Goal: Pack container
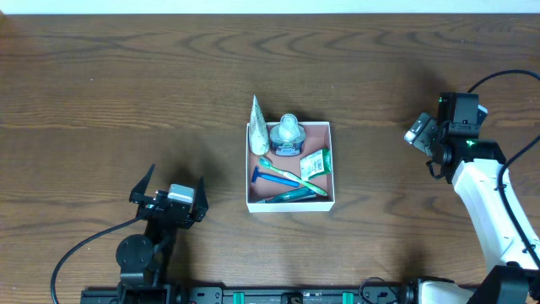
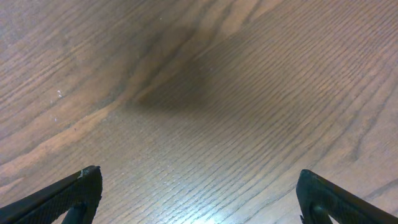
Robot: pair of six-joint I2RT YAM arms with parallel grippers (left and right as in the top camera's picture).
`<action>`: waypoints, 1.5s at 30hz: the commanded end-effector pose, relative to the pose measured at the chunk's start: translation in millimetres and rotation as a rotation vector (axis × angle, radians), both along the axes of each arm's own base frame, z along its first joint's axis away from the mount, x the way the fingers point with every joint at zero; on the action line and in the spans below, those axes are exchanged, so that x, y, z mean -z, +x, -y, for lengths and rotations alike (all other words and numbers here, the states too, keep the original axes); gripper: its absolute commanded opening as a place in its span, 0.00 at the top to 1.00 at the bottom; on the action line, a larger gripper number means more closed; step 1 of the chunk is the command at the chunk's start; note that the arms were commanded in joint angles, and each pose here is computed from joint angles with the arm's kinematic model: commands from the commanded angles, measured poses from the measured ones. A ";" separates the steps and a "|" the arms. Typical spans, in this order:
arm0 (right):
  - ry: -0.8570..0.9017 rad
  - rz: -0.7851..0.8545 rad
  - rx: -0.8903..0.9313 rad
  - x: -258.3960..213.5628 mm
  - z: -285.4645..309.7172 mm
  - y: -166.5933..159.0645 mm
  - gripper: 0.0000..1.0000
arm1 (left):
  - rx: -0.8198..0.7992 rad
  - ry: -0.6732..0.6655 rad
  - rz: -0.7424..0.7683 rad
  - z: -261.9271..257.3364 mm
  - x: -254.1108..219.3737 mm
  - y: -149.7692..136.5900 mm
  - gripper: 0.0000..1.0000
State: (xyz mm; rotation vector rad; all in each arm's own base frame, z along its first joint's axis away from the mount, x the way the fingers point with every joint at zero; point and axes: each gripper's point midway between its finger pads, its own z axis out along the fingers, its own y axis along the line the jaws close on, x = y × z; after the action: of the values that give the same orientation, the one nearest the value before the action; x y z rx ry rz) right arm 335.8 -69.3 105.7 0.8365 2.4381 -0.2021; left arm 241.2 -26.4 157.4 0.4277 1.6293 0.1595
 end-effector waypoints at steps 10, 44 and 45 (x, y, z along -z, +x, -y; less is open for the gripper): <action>0.002 0.047 0.020 -15.8 2.6 -1.3 0.01 | -0.021 0.004 -0.037 -4.1 17.0 1.1 0.02; -0.002 0.992 -0.250 -168.8 -47.5 -95.0 0.01 | -0.021 0.004 -0.037 -4.1 17.1 1.1 0.02; 0.001 1.013 -0.262 -165.9 -50.3 -94.0 0.01 | -0.021 0.004 -0.037 -4.1 17.1 1.1 0.02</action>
State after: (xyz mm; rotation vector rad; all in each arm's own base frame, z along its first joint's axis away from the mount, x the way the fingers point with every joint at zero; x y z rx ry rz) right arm 238.9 -38.5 283.8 0.5418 1.5371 0.2093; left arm 241.5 -24.3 157.2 0.4189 1.6325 0.1695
